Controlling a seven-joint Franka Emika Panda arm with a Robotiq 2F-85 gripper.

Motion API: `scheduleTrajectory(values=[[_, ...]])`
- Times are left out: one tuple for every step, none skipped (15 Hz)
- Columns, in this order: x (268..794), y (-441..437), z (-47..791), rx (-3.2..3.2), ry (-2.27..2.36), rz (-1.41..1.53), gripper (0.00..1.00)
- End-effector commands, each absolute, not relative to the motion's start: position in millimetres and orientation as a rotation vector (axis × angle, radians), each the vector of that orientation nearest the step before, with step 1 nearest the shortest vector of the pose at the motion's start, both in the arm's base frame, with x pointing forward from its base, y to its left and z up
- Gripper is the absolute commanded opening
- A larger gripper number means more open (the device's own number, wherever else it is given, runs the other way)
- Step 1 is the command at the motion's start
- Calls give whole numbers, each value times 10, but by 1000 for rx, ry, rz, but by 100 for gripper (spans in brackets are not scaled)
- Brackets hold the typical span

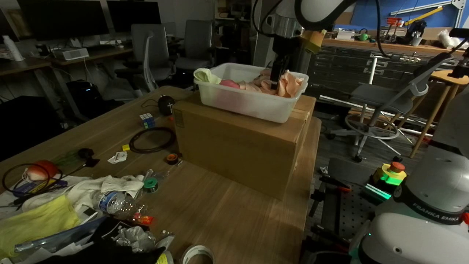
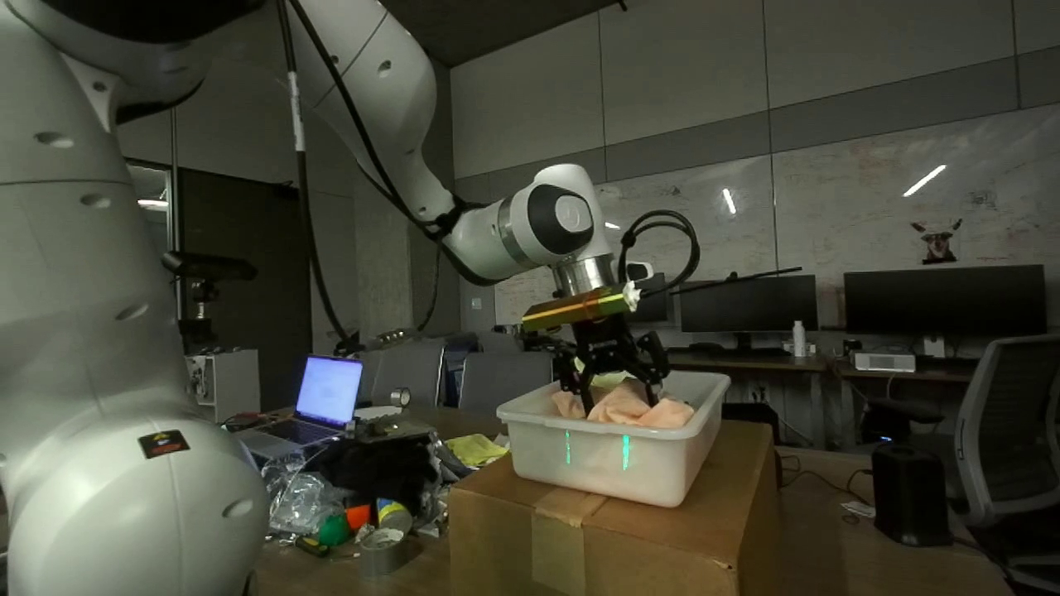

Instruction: Pick the clothes in the box and put them on the table

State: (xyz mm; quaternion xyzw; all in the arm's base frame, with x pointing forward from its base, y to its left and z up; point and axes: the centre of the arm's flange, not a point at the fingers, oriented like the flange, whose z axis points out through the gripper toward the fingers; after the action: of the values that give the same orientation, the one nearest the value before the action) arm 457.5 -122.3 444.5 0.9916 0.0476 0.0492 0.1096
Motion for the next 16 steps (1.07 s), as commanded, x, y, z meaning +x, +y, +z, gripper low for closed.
scheduleTrajectory(values=[[4671, -1294, 4483, 2917, 113, 123, 100], [4666, -1305, 4485, 2917, 115, 123, 100], [4662, -1311, 4484, 2918, 117, 129, 75], [4658, -1314, 4484, 2914, 117, 135, 73], [4651, -1315, 4490, 2913, 114, 140, 66], [4638, -1315, 4505, 2914, 115, 148, 56], [4621, -1311, 4521, 2916, 117, 157, 49], [4615, -1309, 4533, 2913, 114, 166, 42], [4598, -1305, 4552, 2914, 118, 175, 33], [4587, -1299, 4563, 2914, 120, 182, 27], [4570, -1291, 4577, 2912, 120, 193, 18], [4555, -1286, 4595, 2913, 122, 200, 12], [4535, -1277, 4616, 2909, 125, 212, 7], [4519, -1270, 4636, 2910, 126, 225, 5], [4496, -1263, 4663, 2909, 130, 239, 3], [4482, -1258, 4686, 2908, 130, 251, 2]])
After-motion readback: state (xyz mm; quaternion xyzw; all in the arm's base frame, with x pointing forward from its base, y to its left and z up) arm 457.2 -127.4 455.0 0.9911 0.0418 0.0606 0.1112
